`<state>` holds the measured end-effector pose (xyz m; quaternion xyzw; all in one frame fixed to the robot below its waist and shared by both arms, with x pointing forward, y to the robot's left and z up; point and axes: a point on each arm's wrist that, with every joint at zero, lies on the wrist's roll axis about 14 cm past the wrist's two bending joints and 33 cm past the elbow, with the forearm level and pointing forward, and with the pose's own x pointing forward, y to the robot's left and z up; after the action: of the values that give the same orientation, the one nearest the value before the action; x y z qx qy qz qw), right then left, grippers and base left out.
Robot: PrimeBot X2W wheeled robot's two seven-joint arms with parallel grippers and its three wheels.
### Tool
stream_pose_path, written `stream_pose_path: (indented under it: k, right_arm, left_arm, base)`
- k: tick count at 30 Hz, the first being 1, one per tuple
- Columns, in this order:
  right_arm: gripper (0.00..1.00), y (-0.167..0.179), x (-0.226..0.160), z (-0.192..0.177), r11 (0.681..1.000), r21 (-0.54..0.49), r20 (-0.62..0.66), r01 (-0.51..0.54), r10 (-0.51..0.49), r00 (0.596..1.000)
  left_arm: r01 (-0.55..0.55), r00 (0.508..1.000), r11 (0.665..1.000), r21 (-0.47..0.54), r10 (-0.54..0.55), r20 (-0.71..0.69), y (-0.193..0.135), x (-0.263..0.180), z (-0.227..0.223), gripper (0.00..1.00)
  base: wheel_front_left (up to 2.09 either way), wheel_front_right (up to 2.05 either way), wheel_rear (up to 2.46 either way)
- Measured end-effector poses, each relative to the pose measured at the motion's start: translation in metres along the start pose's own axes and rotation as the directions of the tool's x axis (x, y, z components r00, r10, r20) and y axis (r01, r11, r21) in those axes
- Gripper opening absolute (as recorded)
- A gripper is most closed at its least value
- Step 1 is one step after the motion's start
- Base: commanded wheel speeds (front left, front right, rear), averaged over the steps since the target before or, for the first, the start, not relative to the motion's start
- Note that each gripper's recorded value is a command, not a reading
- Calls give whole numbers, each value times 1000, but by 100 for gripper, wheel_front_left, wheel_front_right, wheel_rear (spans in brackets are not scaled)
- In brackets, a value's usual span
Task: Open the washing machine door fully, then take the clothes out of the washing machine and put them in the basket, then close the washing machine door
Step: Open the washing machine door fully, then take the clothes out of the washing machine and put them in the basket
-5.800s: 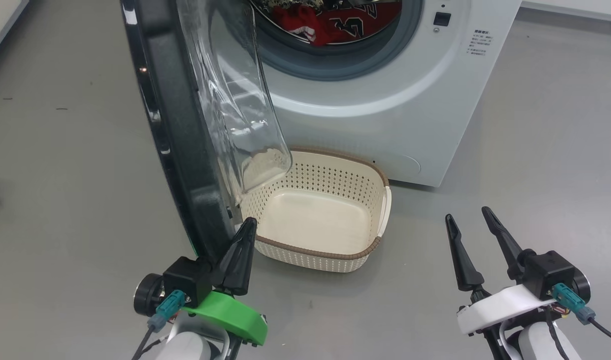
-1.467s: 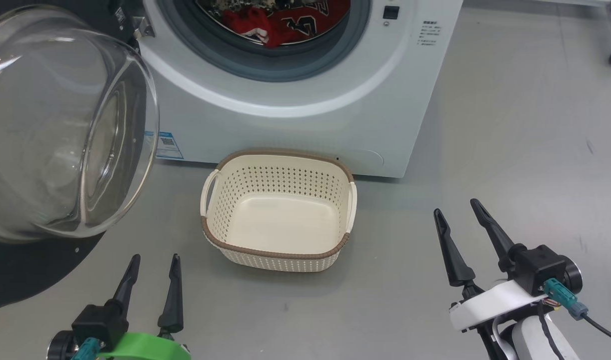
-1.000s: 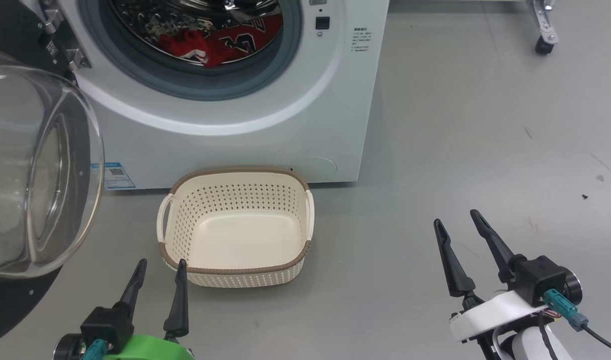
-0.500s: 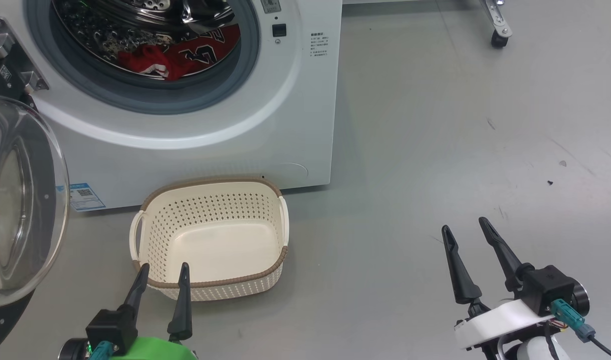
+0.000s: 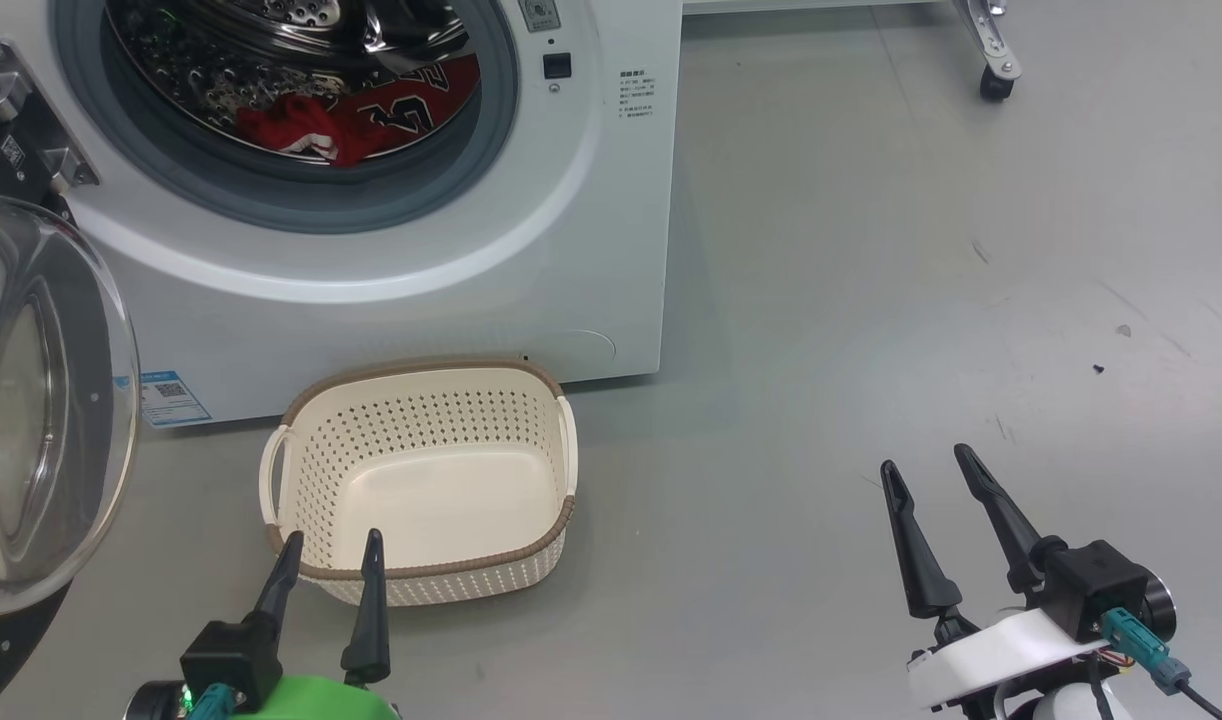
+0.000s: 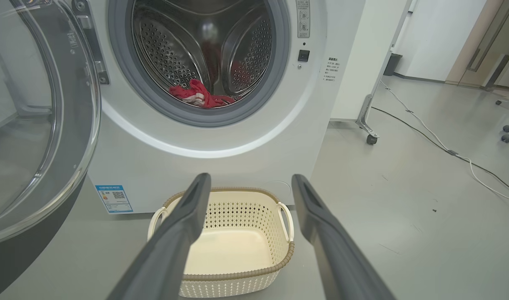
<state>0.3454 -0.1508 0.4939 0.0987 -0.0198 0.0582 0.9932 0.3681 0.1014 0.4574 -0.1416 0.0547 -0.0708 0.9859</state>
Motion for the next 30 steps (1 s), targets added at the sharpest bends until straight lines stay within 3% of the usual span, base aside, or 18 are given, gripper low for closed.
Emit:
stream_pose_path:
  k: [17, 30]
  right_arm:
    - [100, 1, -2, 1, 1000, 2, 3, -2, 2, 1000]
    - [100, 3, -4, -3, 1000, 5, -10, -4, 4, 1000]
  left_arm:
    - [-8, 1000, 1000, 1, 8, -2, -2, -2, -1, 100]
    - [-8, 1000, 1000, 4, 8, -5, -3, -3, -2, 100]
  base:
    - [3, -7, 4]
    - [34, -72, 38]
